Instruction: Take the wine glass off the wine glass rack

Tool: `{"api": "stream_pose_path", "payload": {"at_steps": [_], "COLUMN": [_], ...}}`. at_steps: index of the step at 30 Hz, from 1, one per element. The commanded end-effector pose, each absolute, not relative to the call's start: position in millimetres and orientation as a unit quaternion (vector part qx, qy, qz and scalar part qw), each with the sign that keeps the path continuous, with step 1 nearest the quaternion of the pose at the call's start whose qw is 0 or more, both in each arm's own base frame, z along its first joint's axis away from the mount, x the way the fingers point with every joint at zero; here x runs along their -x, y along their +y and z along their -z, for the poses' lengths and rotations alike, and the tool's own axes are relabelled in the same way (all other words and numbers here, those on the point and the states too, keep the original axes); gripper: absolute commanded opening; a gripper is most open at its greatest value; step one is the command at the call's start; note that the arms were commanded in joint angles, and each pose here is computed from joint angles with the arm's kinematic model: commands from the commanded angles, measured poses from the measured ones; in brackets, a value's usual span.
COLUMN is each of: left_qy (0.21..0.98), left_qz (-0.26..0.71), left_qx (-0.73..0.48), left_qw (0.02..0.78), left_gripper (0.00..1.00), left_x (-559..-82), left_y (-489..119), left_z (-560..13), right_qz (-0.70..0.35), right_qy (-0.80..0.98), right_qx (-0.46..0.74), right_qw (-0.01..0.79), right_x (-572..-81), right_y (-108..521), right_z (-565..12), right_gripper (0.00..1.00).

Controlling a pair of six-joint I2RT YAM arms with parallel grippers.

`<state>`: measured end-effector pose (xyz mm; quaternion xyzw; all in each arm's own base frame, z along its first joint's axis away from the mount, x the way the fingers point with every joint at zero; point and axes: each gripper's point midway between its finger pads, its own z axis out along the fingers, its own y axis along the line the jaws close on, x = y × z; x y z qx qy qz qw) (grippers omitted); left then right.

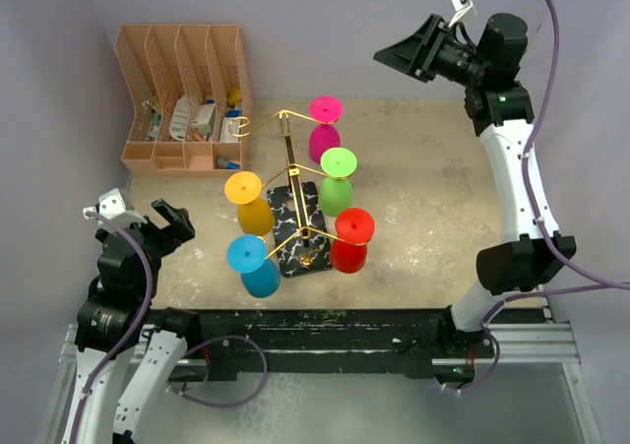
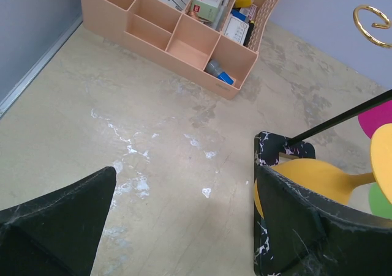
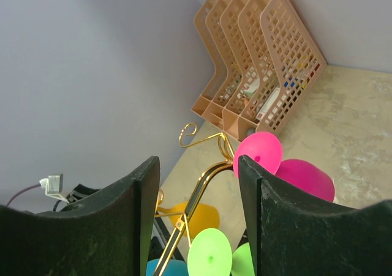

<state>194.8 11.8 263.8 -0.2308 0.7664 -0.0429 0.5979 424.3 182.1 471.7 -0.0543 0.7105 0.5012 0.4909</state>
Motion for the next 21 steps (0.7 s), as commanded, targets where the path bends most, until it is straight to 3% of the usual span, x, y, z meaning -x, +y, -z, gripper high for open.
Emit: {"api": "stream_pose_path", "payload": {"at_steps": [1,4,21], "left_qy": [0.748,0.746,0.748], "left_qz": [0.054,0.054,0.055], "left_qx": [0.234,0.235,0.233], "left_qw": [0.619,0.62,0.62], "left_gripper": [1.0,1.0,0.99], "left_x": [-193.6,-192.9,-193.8], "left_y": [12.2,12.6,11.9], "left_z": [-282.4,-282.8,-282.3], "right_qz": [-0.52,-0.518,-0.439], "right_qy": [0.684,0.689,0.781], "right_qx": [0.075,0.064,0.039], "right_qw": [0.507,0.503,0.443], "right_x": [-422.7,-432.5,-479.7], "right_y": [186.2,186.2,197.3], "right_z": [-490.9,-487.0,-410.3], "right_gripper": [0.57,0.63,0.54]}}
